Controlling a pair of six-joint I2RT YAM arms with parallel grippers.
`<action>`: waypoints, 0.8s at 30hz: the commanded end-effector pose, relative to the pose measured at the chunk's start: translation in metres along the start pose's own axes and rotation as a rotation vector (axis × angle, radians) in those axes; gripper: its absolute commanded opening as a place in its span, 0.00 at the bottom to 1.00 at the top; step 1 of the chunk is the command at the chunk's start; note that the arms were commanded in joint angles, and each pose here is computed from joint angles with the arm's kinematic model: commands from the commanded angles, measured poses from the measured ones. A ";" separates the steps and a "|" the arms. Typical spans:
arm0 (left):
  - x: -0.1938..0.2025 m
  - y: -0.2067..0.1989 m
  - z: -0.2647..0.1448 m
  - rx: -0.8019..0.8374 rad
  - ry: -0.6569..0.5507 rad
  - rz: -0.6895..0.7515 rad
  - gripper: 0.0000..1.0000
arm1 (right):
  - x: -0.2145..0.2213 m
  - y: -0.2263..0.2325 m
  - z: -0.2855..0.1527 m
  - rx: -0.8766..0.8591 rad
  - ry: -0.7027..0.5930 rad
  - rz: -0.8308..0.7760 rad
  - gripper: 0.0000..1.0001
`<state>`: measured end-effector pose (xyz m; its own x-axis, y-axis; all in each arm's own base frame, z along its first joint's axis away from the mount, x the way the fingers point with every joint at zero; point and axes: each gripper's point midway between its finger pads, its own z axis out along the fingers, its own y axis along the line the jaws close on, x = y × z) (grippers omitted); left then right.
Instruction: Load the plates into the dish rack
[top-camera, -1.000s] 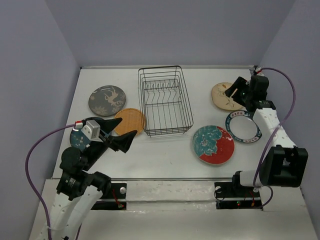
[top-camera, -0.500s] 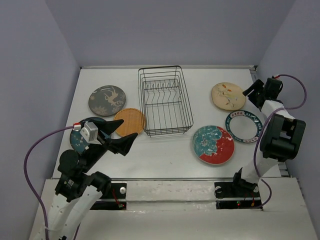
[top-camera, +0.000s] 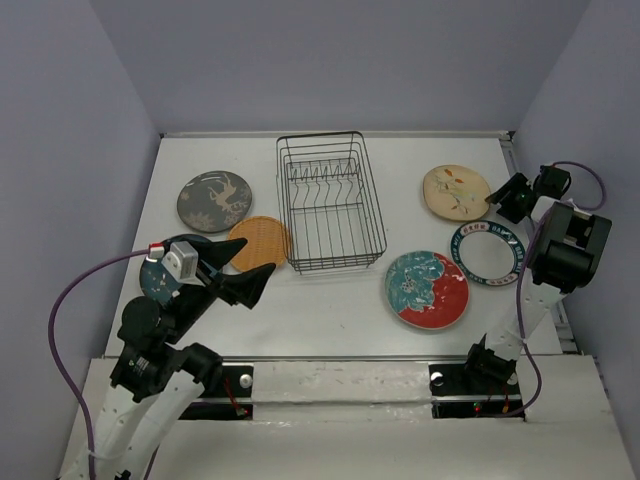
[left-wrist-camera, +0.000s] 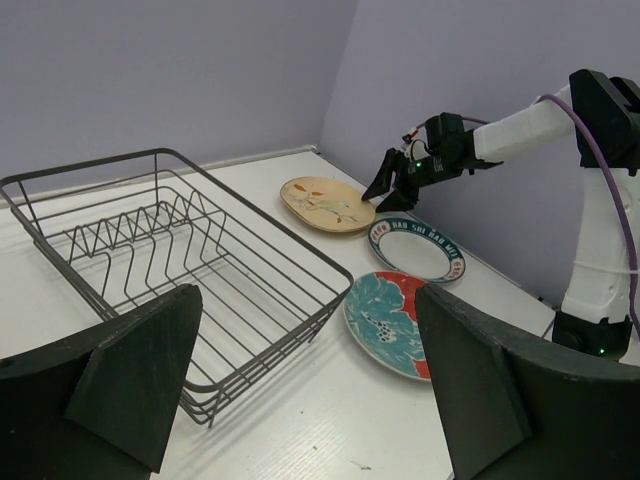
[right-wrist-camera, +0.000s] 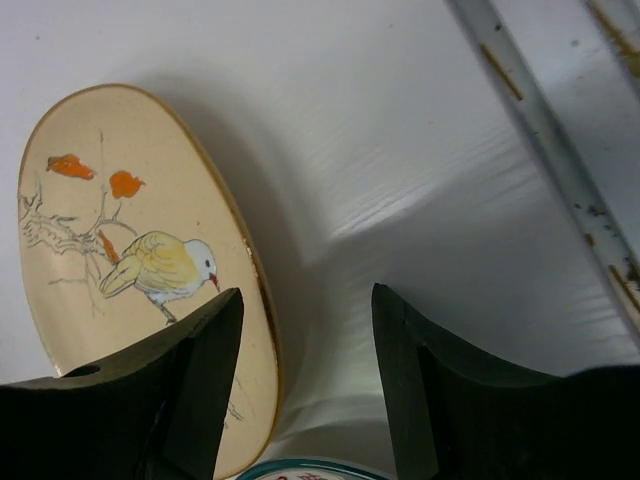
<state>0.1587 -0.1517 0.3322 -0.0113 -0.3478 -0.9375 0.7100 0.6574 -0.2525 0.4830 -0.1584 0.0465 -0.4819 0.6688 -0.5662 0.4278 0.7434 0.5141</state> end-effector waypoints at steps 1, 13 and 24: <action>-0.010 -0.001 0.004 0.003 -0.024 0.021 0.99 | 0.001 0.027 0.000 -0.133 0.052 -0.031 0.60; -0.010 0.004 0.006 -0.020 -0.019 0.023 0.99 | 0.032 0.030 0.017 -0.224 0.150 0.078 0.41; -0.010 0.011 0.006 -0.055 -0.023 0.031 0.99 | -0.013 0.063 -0.004 -0.255 -0.036 0.083 0.07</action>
<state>0.1677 -0.1494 0.3259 -0.0218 -0.3333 -0.9426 0.6795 0.6866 -0.2585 0.4974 -0.1149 0.0431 -0.5316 0.7371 -0.4174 0.2953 0.6231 0.7243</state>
